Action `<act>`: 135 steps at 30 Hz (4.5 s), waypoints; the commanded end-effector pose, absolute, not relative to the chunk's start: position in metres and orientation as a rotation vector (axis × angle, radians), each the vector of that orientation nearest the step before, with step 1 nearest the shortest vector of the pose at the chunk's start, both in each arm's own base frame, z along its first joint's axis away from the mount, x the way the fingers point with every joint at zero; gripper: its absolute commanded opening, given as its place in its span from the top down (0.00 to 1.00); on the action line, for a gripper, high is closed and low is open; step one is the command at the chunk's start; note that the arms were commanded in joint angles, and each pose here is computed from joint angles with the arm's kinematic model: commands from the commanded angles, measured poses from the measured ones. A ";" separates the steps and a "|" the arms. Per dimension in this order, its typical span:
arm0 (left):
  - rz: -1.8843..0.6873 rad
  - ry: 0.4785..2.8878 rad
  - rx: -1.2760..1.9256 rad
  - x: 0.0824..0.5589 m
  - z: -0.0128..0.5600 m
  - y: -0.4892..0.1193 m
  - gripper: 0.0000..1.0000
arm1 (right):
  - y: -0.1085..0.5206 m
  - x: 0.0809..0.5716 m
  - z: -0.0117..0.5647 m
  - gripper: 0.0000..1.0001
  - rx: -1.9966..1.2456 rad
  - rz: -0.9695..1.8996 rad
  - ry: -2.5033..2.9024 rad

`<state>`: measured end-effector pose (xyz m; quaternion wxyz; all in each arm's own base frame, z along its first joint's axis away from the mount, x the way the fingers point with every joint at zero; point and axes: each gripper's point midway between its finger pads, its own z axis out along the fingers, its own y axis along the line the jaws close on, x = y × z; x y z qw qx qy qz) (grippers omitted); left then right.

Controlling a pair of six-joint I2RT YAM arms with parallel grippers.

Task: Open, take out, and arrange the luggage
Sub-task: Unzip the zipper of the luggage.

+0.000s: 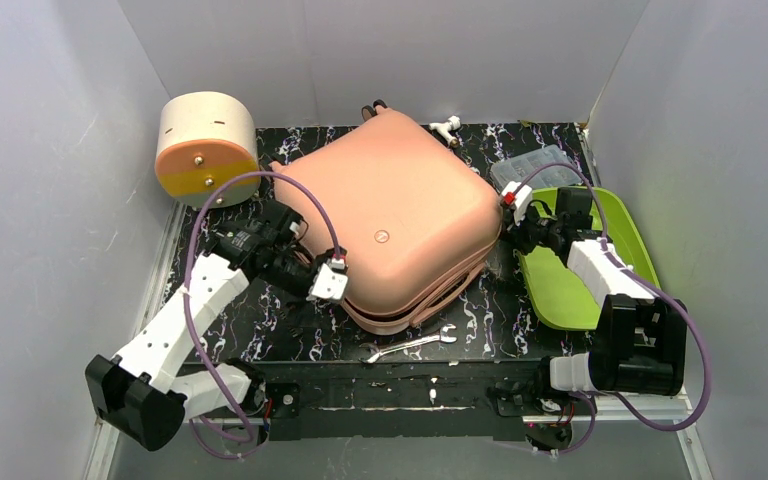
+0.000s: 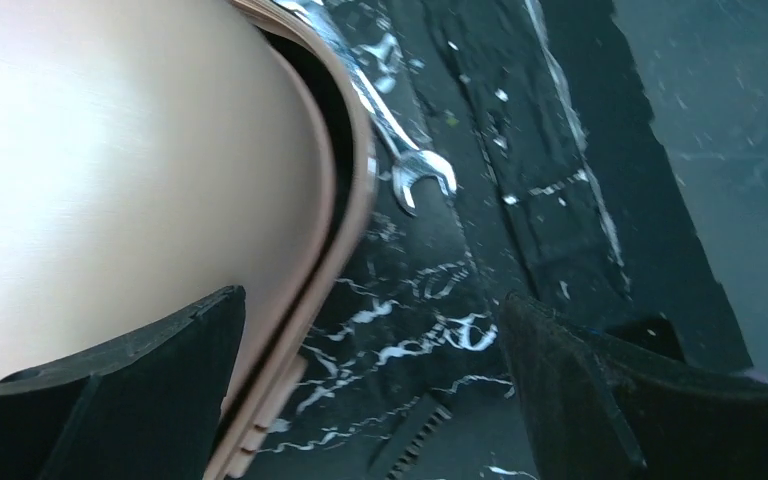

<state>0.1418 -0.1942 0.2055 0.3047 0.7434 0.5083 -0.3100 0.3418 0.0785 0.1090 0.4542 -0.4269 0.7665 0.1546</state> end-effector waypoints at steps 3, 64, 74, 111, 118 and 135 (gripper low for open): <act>-0.769 1.263 2.169 0.137 0.157 -0.181 0.02 | 0.067 0.371 0.144 0.99 -1.005 0.304 1.802; -0.672 1.211 2.461 0.121 0.065 -0.144 1.00 | 0.019 0.443 0.165 0.99 -0.625 0.011 1.869; -0.671 1.214 2.479 0.116 0.064 -0.139 1.00 | 0.040 0.444 0.161 0.99 -0.697 0.162 1.831; -0.631 1.206 2.425 0.131 0.079 -0.145 1.00 | 0.140 0.498 0.100 0.76 -1.170 0.421 1.764; -0.663 1.199 2.397 0.131 0.082 -0.152 1.00 | 0.138 0.517 0.096 0.70 -1.000 0.336 1.896; -0.747 1.460 2.068 0.153 0.113 -0.189 1.00 | 0.048 0.429 0.282 0.02 -0.803 -0.028 1.950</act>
